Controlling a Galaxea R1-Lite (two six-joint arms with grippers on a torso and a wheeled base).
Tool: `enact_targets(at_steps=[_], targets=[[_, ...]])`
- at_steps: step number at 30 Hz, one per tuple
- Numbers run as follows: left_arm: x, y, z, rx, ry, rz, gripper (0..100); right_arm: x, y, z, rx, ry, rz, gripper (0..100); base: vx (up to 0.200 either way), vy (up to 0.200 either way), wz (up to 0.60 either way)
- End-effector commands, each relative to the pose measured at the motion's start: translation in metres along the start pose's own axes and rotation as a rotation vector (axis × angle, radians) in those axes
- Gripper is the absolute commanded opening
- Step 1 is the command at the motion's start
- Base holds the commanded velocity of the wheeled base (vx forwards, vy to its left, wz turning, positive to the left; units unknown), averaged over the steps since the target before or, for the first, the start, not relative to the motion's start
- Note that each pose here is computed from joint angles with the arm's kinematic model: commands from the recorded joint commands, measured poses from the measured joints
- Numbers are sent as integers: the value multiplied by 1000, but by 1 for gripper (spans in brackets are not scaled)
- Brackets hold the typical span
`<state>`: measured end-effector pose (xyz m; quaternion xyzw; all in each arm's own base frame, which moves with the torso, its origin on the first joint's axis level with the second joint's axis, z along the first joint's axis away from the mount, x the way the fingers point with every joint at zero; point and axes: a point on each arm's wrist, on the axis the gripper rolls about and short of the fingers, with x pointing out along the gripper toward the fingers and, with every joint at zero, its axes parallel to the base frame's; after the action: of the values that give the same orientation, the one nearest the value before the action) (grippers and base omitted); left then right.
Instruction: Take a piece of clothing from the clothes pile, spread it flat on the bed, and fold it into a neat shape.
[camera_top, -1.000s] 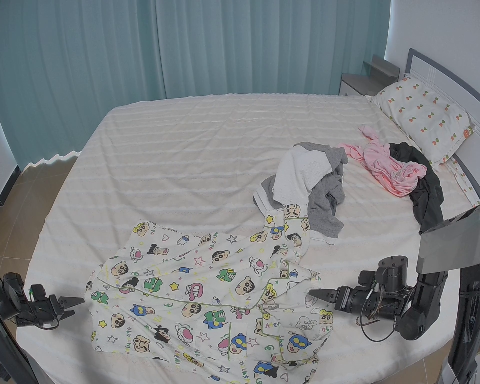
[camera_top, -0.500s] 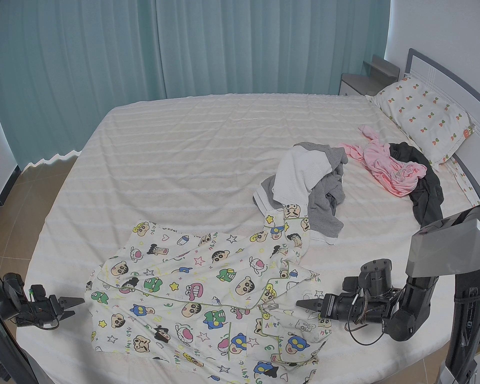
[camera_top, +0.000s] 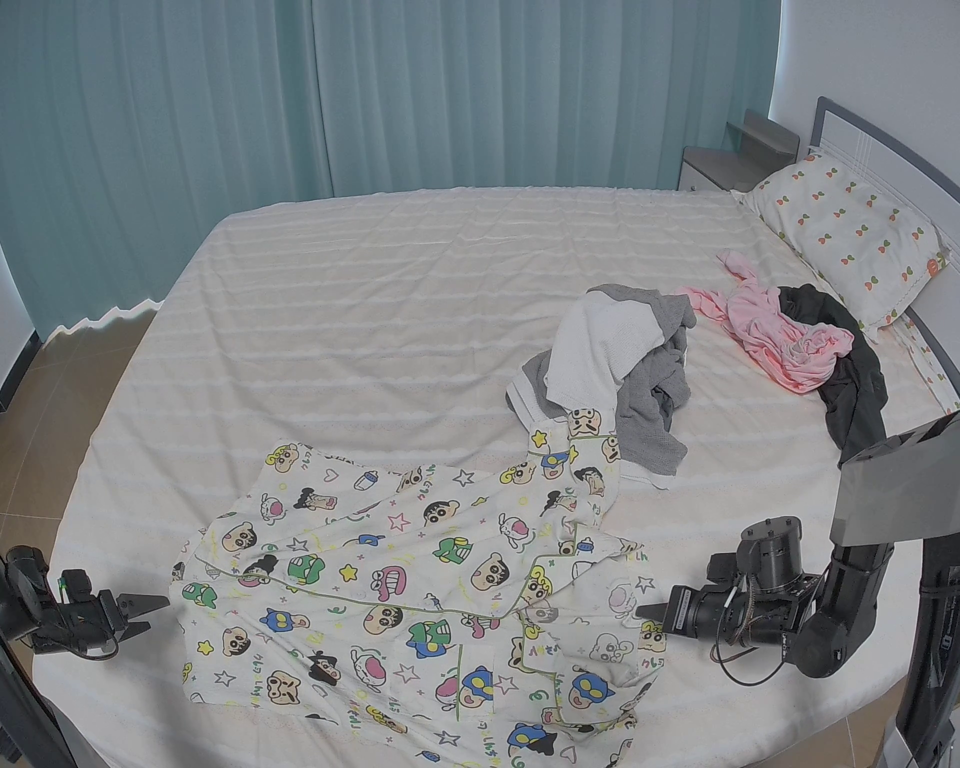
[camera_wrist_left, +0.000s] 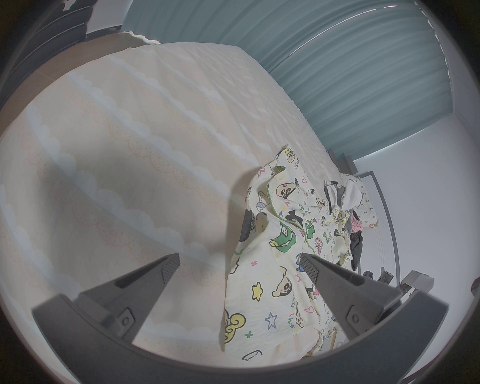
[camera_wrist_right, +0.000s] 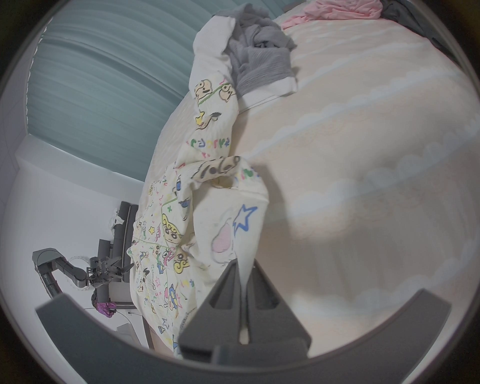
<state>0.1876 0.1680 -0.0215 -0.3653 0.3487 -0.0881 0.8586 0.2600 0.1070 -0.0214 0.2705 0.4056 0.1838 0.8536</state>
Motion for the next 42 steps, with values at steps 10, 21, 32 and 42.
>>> enact_targets(at_steps=[10,21,32,42], targets=[[-3,-3,-2,-4,-6,-23,100,-29,-29,16,35,-120,-62,0,0,0,0],[-6,-8,-6,8,-2,-25,100,-34,-41,39,48,-225,-72,0,0,0,0],[-11,-19,-14,26,5,-29,100,-39,-38,34,44,-219,-62,100,0,0,0],[-11,-32,-22,43,26,-59,100,-64,-6,-8,-28,-170,-40,100,0,0,0]])
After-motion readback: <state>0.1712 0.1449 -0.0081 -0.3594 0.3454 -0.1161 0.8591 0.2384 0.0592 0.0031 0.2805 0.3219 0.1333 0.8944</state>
